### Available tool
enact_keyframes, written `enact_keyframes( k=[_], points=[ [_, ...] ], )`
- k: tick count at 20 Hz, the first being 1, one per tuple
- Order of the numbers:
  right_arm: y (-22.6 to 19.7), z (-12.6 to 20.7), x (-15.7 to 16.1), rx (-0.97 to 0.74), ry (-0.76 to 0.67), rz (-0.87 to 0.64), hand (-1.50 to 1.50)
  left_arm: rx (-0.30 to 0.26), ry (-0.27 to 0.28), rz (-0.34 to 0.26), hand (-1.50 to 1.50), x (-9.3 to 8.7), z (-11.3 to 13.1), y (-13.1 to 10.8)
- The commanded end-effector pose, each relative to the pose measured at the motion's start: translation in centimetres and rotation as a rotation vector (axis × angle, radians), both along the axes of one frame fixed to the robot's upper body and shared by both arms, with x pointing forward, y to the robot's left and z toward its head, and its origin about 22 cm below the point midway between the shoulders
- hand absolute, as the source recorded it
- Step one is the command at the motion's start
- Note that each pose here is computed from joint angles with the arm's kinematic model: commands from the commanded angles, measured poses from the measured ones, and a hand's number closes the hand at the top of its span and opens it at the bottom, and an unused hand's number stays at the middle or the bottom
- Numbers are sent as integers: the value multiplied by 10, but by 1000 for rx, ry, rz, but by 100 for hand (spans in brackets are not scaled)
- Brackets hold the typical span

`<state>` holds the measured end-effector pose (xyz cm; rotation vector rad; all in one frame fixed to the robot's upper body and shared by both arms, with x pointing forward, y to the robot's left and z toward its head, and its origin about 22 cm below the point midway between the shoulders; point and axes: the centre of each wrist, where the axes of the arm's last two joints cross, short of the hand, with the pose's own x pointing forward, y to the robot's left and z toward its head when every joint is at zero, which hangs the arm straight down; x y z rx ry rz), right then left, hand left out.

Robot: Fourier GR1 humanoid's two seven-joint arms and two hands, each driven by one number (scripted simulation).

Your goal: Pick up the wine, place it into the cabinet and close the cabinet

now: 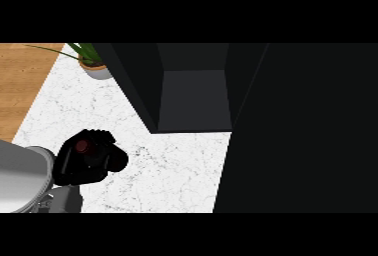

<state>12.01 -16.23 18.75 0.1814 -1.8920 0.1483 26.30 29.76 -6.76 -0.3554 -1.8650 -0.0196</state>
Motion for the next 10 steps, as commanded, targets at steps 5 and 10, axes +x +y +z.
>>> enact_keyframes(
  k=[5,10],
  points=[
    [-13,20,-33,19,-42,15,-150,-12,132,-20,150,-48,-21,-39],
    [-8,10,-32,30,-60,-12,-150,-15,116,-42,150,-44,5,-67]
  ],
)
